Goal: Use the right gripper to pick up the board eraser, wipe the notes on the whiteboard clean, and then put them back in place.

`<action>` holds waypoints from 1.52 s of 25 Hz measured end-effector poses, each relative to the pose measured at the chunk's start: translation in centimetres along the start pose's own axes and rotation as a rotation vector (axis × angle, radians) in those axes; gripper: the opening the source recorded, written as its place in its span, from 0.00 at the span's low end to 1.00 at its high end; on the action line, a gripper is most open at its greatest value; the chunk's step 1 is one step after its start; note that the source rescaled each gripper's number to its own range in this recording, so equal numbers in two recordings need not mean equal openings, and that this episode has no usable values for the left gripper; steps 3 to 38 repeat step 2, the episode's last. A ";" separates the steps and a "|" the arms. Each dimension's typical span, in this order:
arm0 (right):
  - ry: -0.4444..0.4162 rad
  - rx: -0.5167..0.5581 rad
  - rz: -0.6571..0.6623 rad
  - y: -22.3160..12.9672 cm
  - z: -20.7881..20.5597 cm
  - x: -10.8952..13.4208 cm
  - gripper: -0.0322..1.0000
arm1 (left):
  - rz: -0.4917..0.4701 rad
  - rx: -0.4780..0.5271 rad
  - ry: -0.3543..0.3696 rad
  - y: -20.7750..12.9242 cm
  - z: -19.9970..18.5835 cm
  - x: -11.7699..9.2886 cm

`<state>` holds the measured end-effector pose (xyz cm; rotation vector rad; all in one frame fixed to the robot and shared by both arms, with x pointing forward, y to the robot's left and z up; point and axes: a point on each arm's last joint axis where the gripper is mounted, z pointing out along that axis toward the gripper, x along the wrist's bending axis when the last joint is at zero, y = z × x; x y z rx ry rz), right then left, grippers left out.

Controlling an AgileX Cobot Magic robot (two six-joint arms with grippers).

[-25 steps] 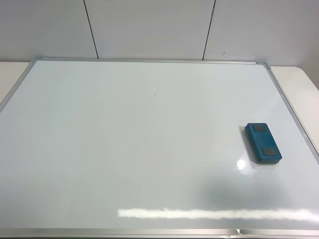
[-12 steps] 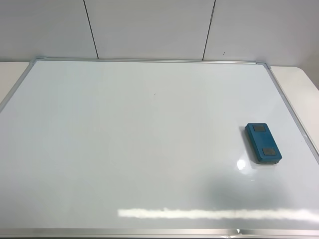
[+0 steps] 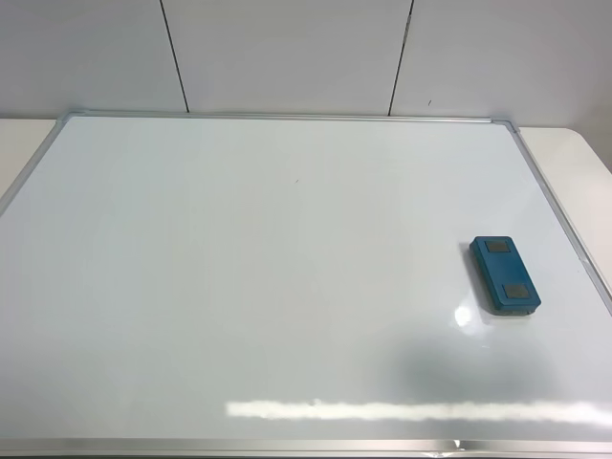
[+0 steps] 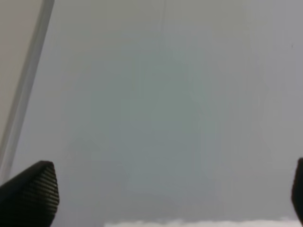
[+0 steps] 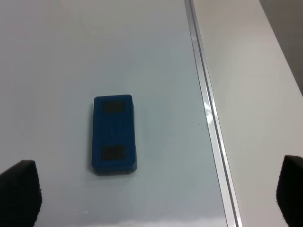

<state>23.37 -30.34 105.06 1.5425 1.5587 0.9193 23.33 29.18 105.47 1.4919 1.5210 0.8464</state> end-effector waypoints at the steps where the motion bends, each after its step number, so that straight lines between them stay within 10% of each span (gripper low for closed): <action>1: 0.000 0.000 0.001 0.0 0.0 0.0 1.00 | 0.000 0.000 0.000 0.0 0.0 0.0; 38: 0.000 0.000 0.001 0.0 0.0 0.0 1.00 | 0.000 0.000 0.000 0.0 0.0 0.0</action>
